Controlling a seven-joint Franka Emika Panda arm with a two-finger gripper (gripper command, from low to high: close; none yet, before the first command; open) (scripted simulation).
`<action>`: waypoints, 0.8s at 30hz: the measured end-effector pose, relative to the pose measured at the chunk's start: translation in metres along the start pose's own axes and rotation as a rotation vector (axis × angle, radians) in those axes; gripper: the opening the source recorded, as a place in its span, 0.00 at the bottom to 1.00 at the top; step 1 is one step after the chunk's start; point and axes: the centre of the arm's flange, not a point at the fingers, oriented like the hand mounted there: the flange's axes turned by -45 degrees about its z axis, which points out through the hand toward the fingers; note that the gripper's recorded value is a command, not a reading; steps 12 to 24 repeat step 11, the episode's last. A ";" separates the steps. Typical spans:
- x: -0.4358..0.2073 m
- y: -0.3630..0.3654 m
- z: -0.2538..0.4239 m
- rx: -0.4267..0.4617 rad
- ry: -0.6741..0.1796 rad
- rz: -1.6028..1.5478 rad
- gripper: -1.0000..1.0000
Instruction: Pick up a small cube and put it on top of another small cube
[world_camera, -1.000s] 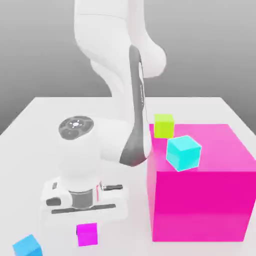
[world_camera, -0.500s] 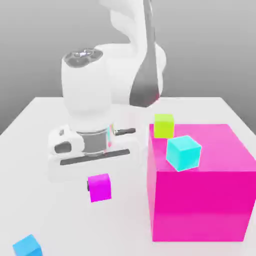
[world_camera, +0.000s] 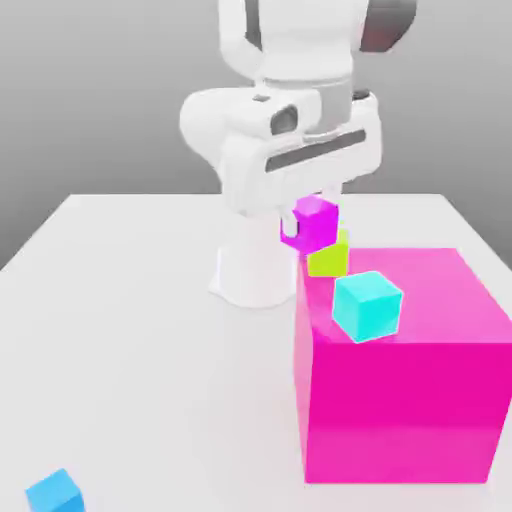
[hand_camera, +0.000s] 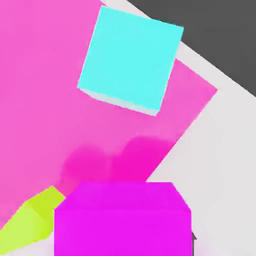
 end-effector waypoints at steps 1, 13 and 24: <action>-0.003 -0.010 -0.006 -0.002 -0.002 -0.028 0.00; -0.010 -0.037 0.034 -0.048 -0.020 -0.106 1.00; -0.010 -0.037 0.034 -0.048 -0.020 -0.106 1.00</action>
